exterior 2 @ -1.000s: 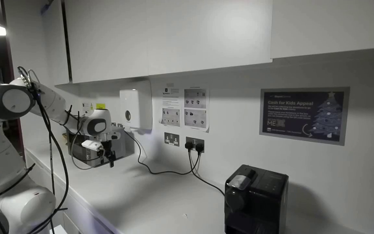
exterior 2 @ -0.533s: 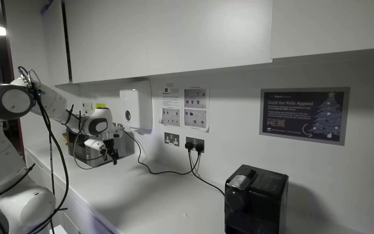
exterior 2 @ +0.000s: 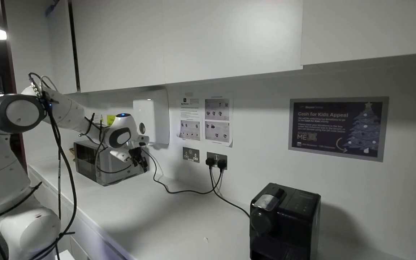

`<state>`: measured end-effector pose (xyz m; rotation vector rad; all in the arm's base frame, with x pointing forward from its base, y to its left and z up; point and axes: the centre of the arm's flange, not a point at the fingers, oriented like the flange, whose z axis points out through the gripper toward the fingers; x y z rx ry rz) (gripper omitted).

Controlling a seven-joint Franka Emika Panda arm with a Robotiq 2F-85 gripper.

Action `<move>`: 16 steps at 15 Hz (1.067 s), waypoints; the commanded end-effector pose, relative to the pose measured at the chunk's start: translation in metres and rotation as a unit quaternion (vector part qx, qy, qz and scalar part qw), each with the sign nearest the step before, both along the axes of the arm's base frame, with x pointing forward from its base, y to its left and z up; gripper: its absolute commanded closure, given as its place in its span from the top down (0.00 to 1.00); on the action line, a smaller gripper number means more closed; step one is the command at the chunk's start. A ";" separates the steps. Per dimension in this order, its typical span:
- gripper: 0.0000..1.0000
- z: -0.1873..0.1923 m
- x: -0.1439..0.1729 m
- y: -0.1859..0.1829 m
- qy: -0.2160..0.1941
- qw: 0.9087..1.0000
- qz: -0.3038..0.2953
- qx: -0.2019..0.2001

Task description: Flip the left switch of the socket on the right

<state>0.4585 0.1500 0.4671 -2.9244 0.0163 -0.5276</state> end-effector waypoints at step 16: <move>1.00 0.073 0.081 -0.158 -0.145 0.980 -0.130 -0.041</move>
